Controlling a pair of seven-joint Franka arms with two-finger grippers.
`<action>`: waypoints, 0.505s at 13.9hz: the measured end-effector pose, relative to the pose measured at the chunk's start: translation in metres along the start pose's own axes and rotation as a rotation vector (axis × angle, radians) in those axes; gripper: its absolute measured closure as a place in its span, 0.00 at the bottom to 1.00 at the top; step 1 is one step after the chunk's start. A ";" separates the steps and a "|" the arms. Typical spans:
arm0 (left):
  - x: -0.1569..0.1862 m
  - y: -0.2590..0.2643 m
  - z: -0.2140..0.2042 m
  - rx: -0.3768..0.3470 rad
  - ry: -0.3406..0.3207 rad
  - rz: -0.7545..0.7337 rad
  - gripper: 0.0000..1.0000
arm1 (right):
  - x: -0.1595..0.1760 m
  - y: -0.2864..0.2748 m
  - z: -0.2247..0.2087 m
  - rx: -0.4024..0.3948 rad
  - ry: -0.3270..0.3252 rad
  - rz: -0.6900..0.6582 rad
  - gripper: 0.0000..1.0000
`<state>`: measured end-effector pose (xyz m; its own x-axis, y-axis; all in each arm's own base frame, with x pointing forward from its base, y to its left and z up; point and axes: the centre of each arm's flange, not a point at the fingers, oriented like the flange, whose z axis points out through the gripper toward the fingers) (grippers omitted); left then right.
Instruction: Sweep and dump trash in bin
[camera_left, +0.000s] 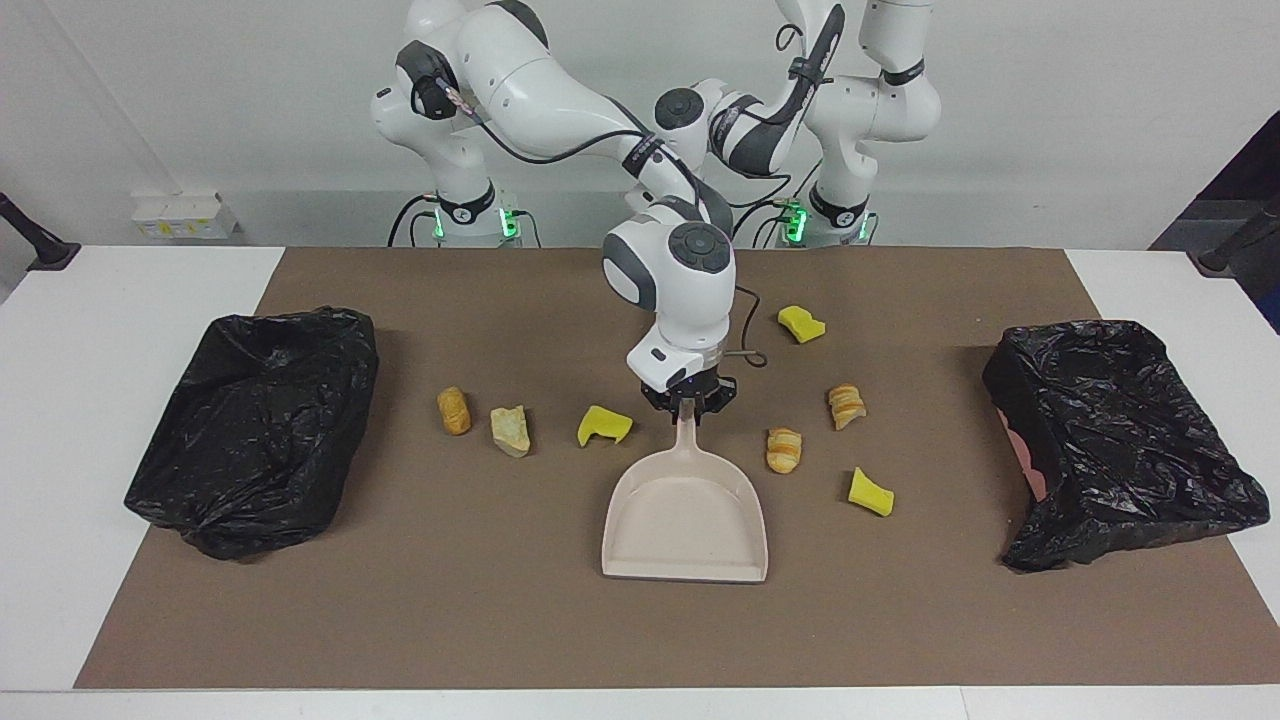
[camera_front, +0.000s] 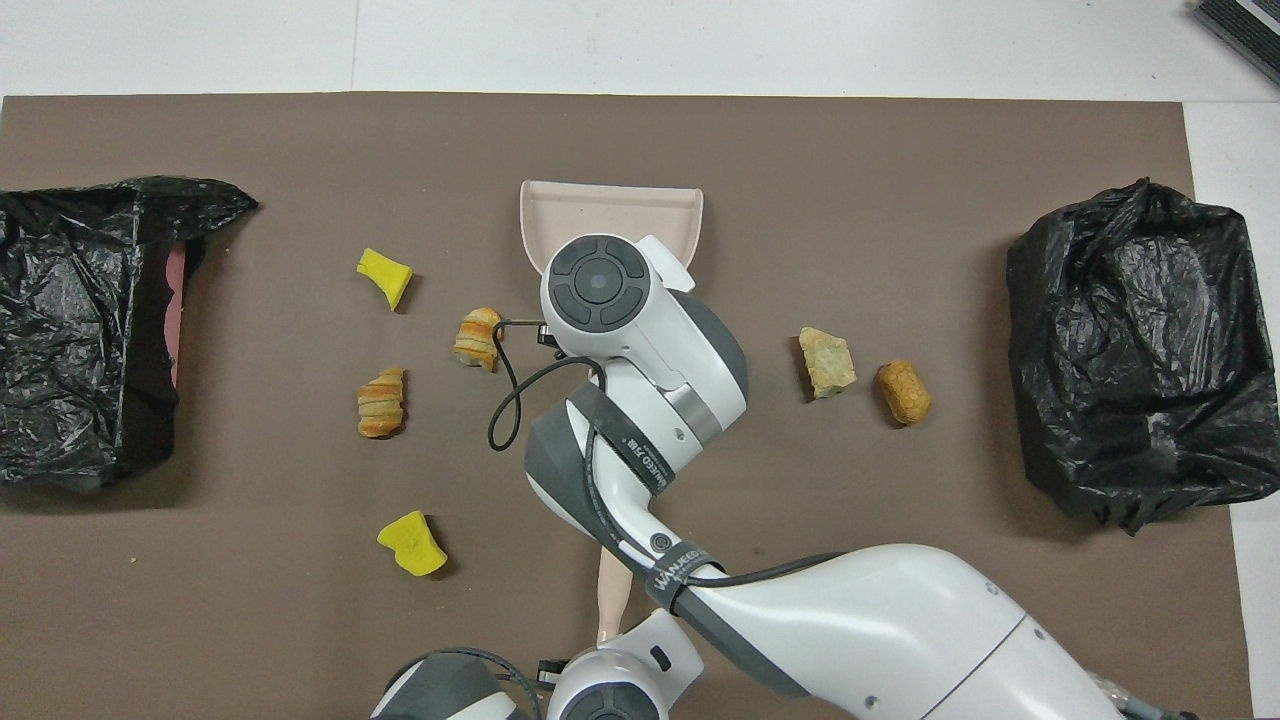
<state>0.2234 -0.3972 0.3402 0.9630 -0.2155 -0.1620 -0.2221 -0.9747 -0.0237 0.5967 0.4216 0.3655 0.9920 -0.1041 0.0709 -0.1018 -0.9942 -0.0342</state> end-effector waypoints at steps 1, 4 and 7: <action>0.001 -0.001 -0.005 0.010 -0.022 -0.001 0.73 | 0.004 0.003 -0.013 0.011 0.016 0.007 0.68; 0.026 -0.024 -0.042 0.028 -0.055 -0.037 0.73 | 0.016 0.021 -0.059 0.045 0.051 -0.033 0.68; 0.073 -0.090 -0.091 0.023 -0.035 -0.071 0.73 | 0.032 0.069 -0.099 0.020 0.020 -0.222 0.68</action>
<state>0.3277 -0.3303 0.4207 0.9706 -0.1429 -0.1938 -0.1570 -0.9858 -0.0590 0.6142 0.3470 0.4643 0.9883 0.1161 0.0989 0.1201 -0.9922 -0.0349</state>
